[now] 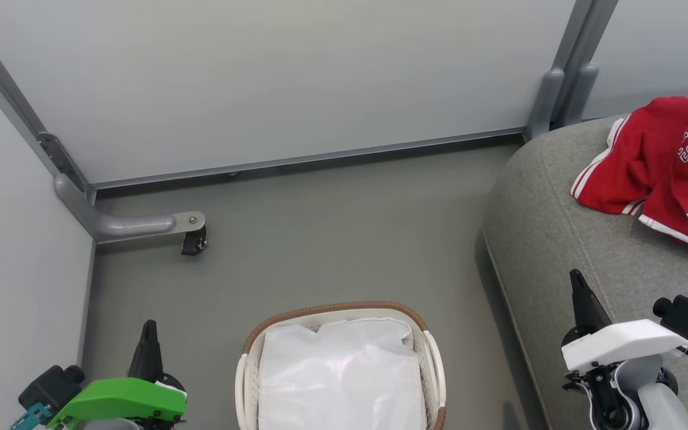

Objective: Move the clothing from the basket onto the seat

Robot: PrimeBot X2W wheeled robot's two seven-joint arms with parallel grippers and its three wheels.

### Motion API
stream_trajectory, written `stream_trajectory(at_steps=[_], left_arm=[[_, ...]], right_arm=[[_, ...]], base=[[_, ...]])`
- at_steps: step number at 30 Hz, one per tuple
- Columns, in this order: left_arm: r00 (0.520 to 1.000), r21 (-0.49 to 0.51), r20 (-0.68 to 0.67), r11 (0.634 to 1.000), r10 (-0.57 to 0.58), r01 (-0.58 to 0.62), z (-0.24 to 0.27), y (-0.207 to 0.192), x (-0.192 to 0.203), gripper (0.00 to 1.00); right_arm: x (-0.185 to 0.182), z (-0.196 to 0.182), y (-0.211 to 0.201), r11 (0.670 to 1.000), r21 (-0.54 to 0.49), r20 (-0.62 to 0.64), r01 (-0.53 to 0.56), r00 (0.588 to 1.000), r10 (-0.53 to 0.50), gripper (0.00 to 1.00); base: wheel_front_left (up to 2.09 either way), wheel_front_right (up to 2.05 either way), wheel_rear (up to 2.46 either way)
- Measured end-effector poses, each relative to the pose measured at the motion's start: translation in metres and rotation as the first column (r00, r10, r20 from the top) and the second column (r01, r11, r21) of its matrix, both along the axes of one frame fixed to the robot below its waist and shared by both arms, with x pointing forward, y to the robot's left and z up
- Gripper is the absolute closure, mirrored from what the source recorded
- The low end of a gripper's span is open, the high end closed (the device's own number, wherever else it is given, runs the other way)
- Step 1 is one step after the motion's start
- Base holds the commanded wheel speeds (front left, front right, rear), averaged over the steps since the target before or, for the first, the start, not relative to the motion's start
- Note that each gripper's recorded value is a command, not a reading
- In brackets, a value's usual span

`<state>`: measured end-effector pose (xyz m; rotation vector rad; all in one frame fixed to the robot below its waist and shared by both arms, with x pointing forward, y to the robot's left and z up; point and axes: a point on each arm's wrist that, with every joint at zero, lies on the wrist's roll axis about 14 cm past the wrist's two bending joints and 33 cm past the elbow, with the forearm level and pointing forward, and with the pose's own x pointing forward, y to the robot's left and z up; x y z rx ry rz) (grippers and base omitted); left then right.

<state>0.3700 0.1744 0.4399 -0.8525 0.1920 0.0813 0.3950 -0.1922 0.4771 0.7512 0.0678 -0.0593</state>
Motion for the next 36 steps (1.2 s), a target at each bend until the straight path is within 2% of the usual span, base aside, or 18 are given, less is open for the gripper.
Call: stream_trajectory(at_steps=[15,36], left_arm=[[0.999,-0.165,0.016,0.986,0.040,-0.037,0.010,0.006,0.005,1.00],[0.996,-0.356,0.046,0.933,0.078,-0.057,0.026,0.013,0.010,1.00]], right_arm=[[-0.002,0.002,-0.003,0.982,0.187,-0.001,0.020,1.000,-0.021,1.00],[-0.002,0.011,-0.005,0.914,0.405,0.017,0.024,0.999,-0.034,1.00]], base=[[0.00,0.00,0.00],[0.00,0.00,0.00]])
